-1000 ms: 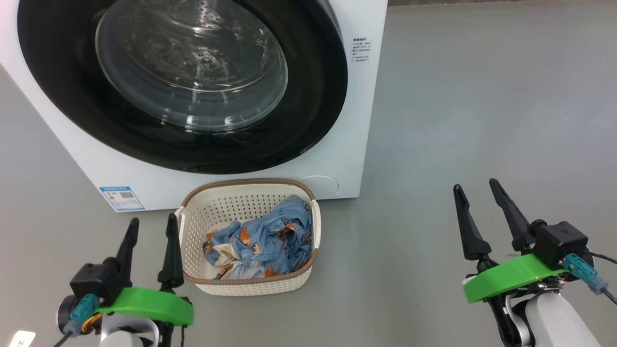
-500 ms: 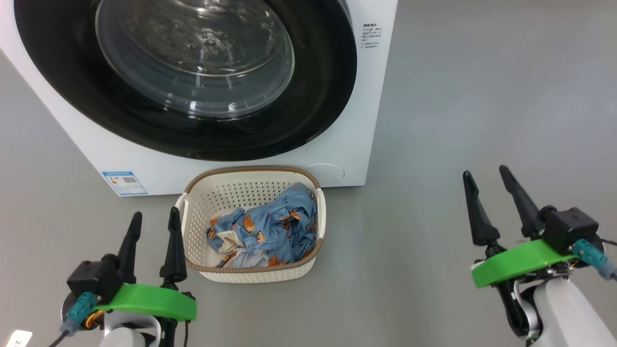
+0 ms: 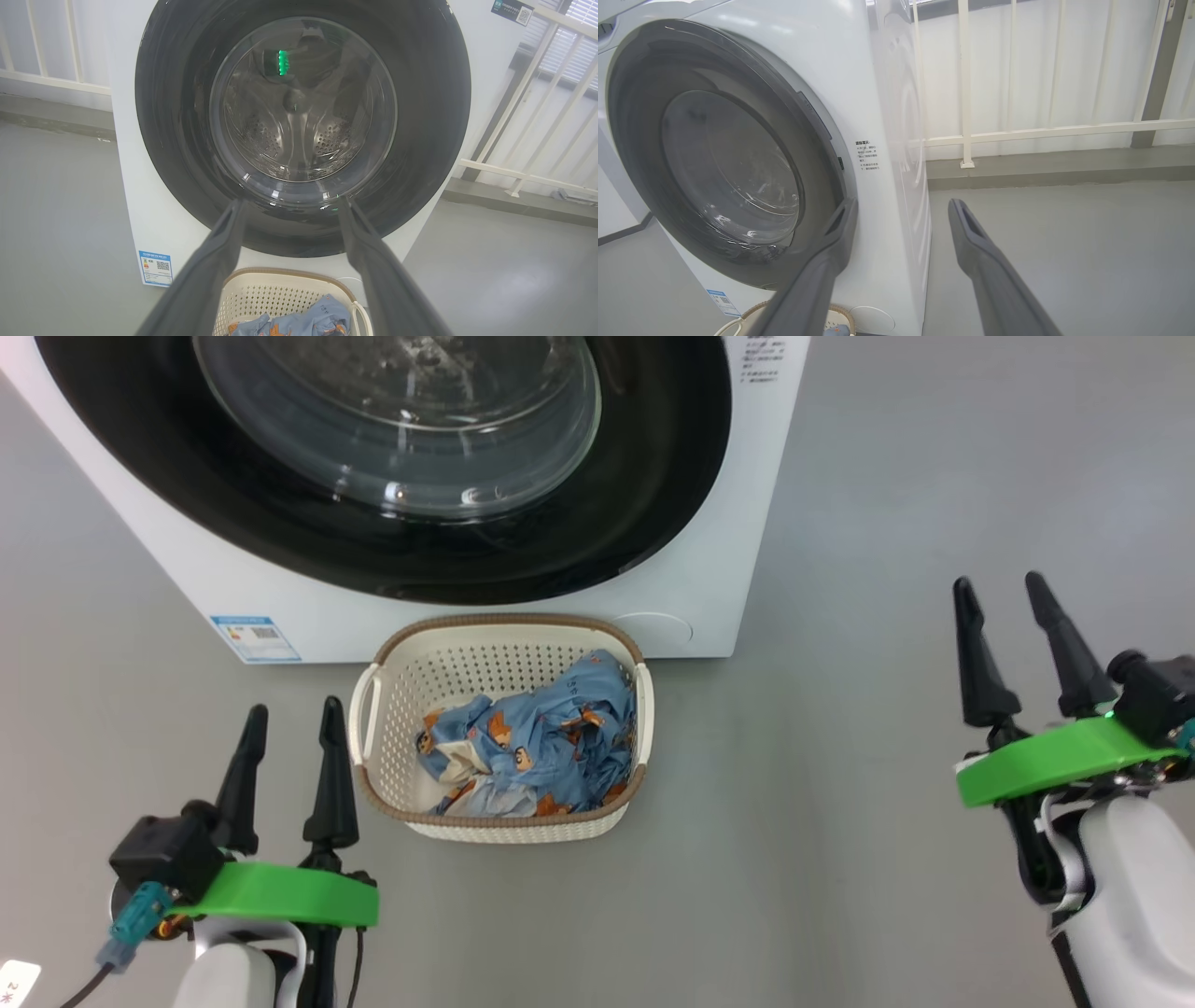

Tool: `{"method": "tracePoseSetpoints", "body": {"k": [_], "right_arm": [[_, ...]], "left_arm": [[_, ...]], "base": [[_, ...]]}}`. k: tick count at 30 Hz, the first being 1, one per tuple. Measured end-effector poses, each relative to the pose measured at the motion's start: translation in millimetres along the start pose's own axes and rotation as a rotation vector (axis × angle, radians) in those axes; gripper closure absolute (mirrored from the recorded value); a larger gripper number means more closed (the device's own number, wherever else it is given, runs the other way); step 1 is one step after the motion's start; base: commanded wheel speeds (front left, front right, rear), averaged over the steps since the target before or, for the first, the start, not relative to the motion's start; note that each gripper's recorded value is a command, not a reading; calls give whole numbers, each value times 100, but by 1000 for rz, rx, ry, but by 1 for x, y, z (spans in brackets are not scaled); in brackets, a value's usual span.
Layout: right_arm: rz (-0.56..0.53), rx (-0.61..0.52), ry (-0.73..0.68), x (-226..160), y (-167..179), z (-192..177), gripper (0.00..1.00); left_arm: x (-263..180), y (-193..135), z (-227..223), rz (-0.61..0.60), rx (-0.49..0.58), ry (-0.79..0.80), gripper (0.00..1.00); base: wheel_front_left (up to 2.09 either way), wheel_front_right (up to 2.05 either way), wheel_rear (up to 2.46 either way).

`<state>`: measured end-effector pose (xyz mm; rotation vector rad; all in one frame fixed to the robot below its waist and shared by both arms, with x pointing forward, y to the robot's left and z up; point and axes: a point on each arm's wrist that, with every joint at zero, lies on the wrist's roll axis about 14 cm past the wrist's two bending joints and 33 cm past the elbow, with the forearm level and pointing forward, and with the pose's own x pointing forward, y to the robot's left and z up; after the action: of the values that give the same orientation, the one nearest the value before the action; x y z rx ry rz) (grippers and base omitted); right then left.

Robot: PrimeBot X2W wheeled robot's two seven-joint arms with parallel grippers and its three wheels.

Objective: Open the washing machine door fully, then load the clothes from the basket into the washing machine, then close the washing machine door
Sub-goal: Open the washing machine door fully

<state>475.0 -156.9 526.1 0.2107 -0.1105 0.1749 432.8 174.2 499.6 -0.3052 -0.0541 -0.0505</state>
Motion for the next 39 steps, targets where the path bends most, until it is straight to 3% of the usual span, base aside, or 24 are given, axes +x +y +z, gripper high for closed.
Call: {"method": "tracePoseSetpoints", "body": {"k": [2,3,4,5,6,15,21,28,39], "right_arm": [[-5,17,3,7,-4,-2,5],[-8,26,5,10,-6,-3,51],[-10,36,7,14,-7,-4,61],[-10,36,7,14,-7,-4,94],[-12,47,9,18,-9,-5,100],[-6,190,-14,62,-16,-1,100],[26,547,5,96,-1,4,100],[67,697,76,126,-5,8,100],[179,944,175,166,20,4,100]], "left_arm": [[2,1,4,1,-7,-14,0],[3,1,4,3,-11,-16,0],[3,2,3,4,-13,-15,0],[3,2,3,4,-13,-15,0],[4,3,3,7,-14,-16,0],[10,18,-4,43,-22,-6,0],[18,25,-6,55,-13,-8,0],[23,31,-16,64,-6,15,0],[37,39,-21,70,13,10,0]], "base": [[0,0,0],[0,0,0],[0,0,0],[0,0,0],[0,0,0],[0,0,0],[0,0,0],[0,0,0],[0,0,0]]}}
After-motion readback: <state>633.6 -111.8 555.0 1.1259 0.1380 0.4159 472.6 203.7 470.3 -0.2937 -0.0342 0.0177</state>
